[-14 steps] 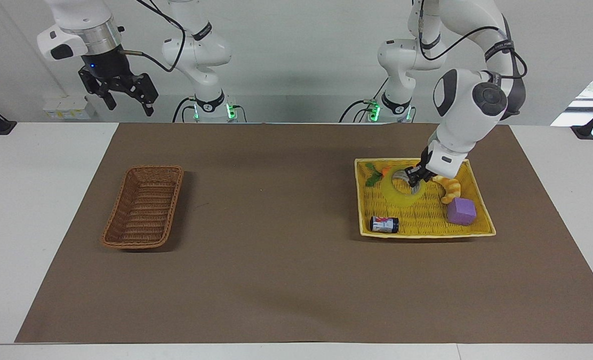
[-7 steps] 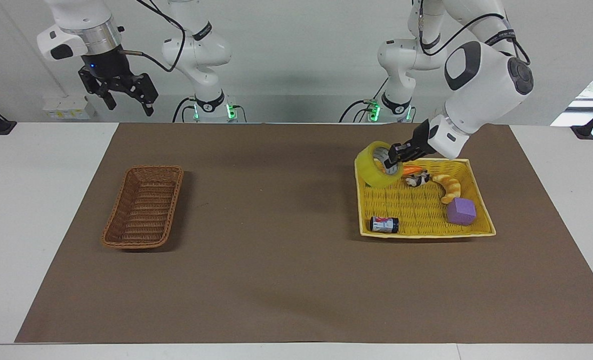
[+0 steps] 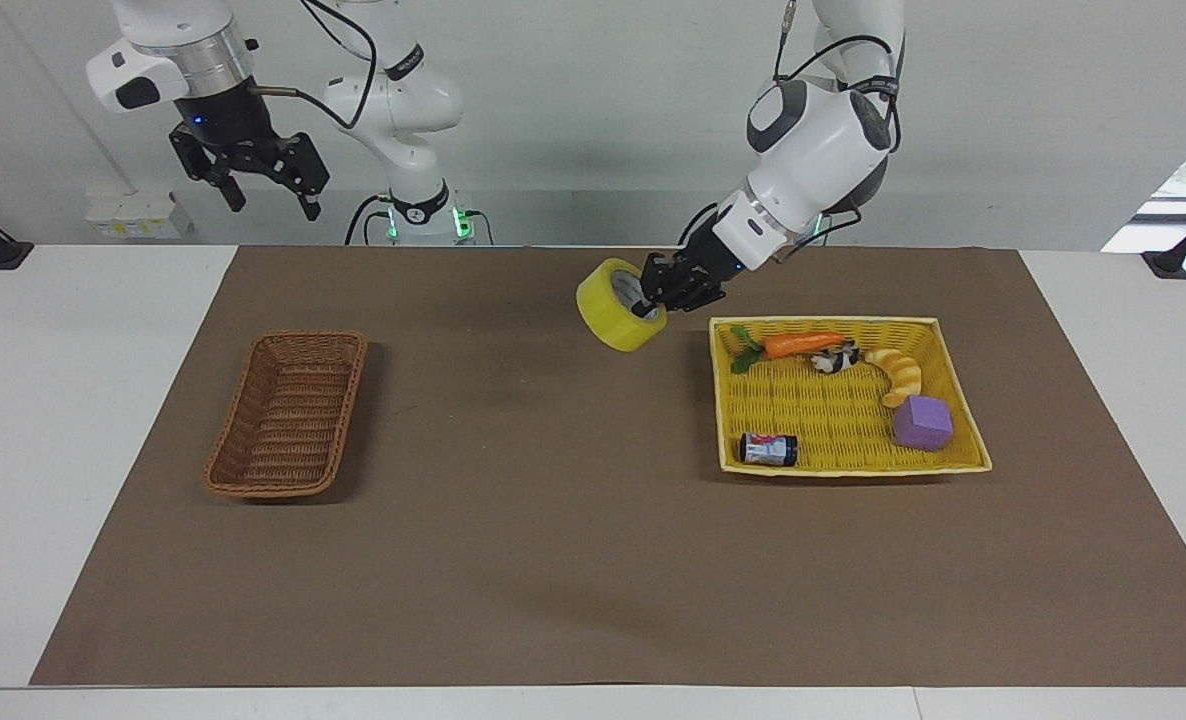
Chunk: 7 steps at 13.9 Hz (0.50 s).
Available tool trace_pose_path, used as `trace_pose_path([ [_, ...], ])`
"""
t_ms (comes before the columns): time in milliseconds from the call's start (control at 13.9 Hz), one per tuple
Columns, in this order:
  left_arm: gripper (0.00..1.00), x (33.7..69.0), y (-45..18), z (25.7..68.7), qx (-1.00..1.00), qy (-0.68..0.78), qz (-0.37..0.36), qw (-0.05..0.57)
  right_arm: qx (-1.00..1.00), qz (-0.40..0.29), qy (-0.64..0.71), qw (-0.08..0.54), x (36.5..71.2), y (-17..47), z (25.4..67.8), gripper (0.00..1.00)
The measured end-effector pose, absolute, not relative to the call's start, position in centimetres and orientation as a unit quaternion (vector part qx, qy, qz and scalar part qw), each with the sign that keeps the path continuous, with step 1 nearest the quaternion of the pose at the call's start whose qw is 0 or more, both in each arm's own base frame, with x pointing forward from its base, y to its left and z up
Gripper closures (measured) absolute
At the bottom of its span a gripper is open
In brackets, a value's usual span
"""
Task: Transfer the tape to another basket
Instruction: 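Lift the tape with the left gripper while the right gripper approaches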
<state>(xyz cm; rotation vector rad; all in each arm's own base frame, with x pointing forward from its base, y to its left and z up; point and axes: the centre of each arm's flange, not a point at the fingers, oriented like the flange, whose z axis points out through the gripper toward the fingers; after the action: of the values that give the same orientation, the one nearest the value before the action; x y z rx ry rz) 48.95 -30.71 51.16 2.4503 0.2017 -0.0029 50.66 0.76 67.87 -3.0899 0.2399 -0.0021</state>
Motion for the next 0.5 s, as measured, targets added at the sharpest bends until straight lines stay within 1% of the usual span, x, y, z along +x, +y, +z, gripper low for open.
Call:
trace_pose_path([
  [144, 0.78, 48.8, -29.8, 51.3, 0.939, 0.047, -0.005, 0.342, -0.997, 0.001, 0.071, 0.043, 50.9, 1.7, 67.3, 0.00],
  [287, 0.78, 48.0, -29.4, 51.5, 0.939, 0.002, -0.027, 0.343, -0.994, -0.005, 0.063, 0.090, 51.7, 3.4, 66.0, 0.00],
  [359, 0.78, 47.5, -29.1, 51.9, 0.938, -0.025, -0.034, 0.344, -0.991, -0.011, 0.056, 0.119, 52.4, 5.1, 65.1, 0.00],
  [502, 0.78, 47.1, -28.3, 52.6, 0.935, -0.063, -0.035, 0.347, -0.987, -0.017, 0.035, 0.156, 53.4, 8.9, 63.6, 0.00],
])
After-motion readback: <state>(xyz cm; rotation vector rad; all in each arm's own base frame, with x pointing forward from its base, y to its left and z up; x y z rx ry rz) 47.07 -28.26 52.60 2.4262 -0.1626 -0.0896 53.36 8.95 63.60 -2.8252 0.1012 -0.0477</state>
